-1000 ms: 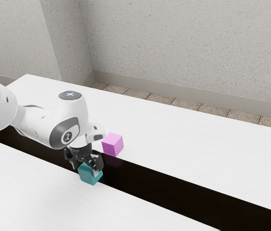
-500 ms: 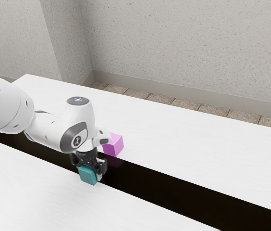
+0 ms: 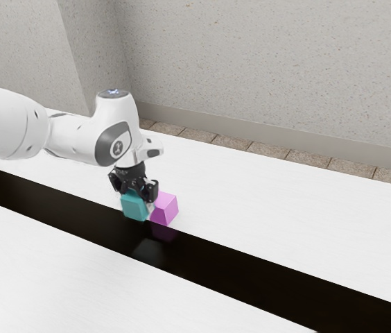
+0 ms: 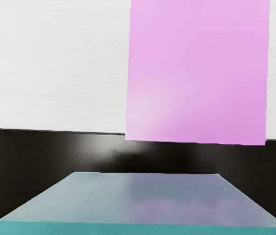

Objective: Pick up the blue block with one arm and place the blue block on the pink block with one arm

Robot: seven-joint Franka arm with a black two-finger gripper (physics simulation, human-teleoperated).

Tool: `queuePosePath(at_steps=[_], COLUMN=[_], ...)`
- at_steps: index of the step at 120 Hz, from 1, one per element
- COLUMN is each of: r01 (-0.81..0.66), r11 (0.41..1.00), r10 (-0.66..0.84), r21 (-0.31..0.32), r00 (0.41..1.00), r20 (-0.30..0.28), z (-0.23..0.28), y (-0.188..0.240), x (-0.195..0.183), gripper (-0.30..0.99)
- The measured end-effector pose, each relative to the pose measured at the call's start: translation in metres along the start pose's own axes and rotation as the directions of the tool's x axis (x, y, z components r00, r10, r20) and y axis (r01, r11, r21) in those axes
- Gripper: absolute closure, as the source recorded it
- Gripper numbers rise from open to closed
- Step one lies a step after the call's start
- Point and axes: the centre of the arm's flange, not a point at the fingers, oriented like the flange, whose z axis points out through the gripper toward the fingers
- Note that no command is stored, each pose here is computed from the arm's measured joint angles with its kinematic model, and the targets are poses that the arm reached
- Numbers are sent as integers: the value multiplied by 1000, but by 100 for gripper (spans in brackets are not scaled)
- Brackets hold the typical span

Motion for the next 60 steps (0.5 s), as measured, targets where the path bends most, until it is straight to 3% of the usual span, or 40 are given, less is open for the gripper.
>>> queuePosePath(at_steps=[60], r01=[-161], r11=[987], r10=[161], r21=[-5], r00=[984], r20=[70], z=[-9], y=[5], x=[62], gripper=[33])
